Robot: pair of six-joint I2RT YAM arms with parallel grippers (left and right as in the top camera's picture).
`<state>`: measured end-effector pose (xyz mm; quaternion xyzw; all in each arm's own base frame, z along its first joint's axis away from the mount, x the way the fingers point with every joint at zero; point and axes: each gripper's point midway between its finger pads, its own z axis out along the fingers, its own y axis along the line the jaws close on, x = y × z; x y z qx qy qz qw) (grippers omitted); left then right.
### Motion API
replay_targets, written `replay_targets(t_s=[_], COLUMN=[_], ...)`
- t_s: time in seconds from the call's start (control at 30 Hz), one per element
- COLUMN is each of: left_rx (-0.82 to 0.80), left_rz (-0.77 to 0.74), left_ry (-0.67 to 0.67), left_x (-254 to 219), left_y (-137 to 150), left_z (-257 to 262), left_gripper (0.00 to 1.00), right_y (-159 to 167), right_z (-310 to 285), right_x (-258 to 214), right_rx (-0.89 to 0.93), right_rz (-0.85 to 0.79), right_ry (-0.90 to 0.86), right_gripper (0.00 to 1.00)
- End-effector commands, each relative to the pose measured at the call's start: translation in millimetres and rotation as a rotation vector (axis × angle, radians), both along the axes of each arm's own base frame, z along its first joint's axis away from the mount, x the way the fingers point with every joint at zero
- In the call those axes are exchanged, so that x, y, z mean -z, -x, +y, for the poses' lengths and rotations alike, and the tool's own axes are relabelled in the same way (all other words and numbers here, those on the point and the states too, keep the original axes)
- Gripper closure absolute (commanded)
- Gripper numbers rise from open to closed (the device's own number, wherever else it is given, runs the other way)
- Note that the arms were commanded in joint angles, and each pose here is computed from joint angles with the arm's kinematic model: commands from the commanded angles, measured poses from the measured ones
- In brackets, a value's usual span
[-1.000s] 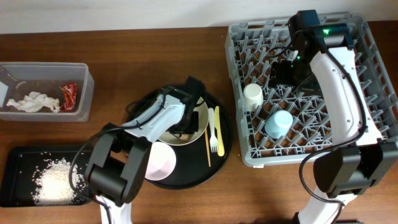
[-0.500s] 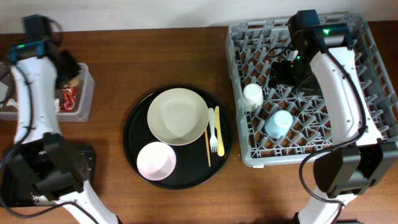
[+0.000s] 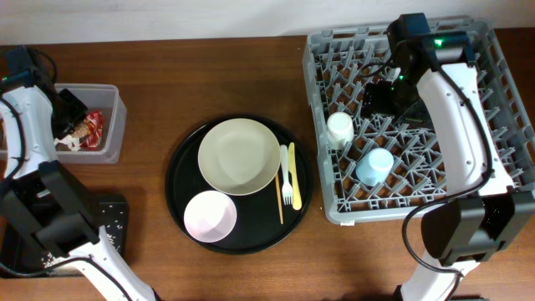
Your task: Sort waste into correct bins and load items into the dishwasher rack
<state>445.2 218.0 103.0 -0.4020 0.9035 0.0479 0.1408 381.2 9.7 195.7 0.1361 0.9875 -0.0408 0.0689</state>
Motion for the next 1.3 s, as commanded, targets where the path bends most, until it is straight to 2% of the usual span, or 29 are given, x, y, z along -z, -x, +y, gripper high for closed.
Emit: replay_targets(t_s=[0.0, 0.1, 0.17, 0.27, 0.33, 0.37, 0.43, 0.57, 0.67, 0.73, 0.83, 0.87, 0.9, 1.0, 1.03, 1.07, 1.17, 1.2, 1.27], left_rx=[0.026, 0.022, 0.001, -0.089, -0.142, -0.179, -0.209, -0.323, -0.460, -0.565, -0.588, -0.588, -0.588, -0.589, -0.589, -0.589, -0.575, -0.538, -0.495], left_rz=[-0.008, -0.007, -0.038, -0.092, -0.031, 0.060, 0.169, 0.282, 0.371, 0.379, 0.366, 0.364, 0.356, 0.339, 0.332, 0.327, 0.274, 0.217, 0.071], left_ry=[0.006, -0.009, -0.026, -0.026, 0.010, 0.042, 0.089, 0.155, 0.185, 0.264, 0.280, 0.279, 0.274, 0.263, 0.258, 0.254, 0.264, 0.263, 0.208], left_x=[-3, -5, -33, -104, -122, -114, -102, -76, -28, 15, 35, 35, 36, 36, 37, 37, 28, 11, -56], left_y=[-6, -6, -1, 41, 80, 105, 133, 182, 231, 262, 268, 268, 266, 263, 262, 261, 248, 236, 210], left_z=[-11, -8, 1, -6, -18, -23, -25, -7, 20, 28, 28, 28, 30, 34, 35, 37, 41, 47, 51], left_gripper=[0.99, 1.00, 1.00, 1.00, 1.00, 1.00, 0.99, 0.99, 0.99, 1.00, 0.99, 0.94, 0.71, 0.40, 0.39, 0.33, 0.36, 0.36, 0.36], right_y=[1, 1, 1, 1, 1, 1, 1, 1, 1, 1, 1, 1, 1, 1, 1, 1, 1, 1, 1], right_z=[-4, -4, -4, -4, -4, -4, -4, -4, -4, -4, -4, -4, -4, -4, -4, -4, -4, -4, -4], right_x=[-14, -14, -14, -14, -14, -14, -14, -14, -14, -14, -14, -14, -14, -14, -14, -14, -14, -14, -14], right_rx=[0.019, 0.019, 0.019, 0.019, 0.019, 0.019, 0.019, 0.019, 0.019, 0.019, 0.019, 0.019, 0.019, 0.019, 0.019, 0.019, 0.019, 0.019, 0.019], right_rz=[-0.042, -0.042, -0.042, -0.042, -0.042, -0.042, -0.042, -0.042, -0.042, -0.042, -0.042, -0.042, -0.042, -0.042, -0.042, -0.042, -0.042, -0.042, -0.042], right_ry=[0.011, 0.011, 0.011, 0.011, 0.011, 0.011, 0.011, 0.011, 0.011, 0.011, 0.011, 0.011, 0.011, 0.011, 0.011, 0.011, 0.011, 0.011, 0.011], right_gripper=[0.02, 0.02, 0.02, 0.02, 0.02, 0.02, 0.02, 0.02, 0.02, 0.02, 0.02, 0.02, 0.02, 0.02, 0.02, 0.02, 0.02, 0.02, 0.02])
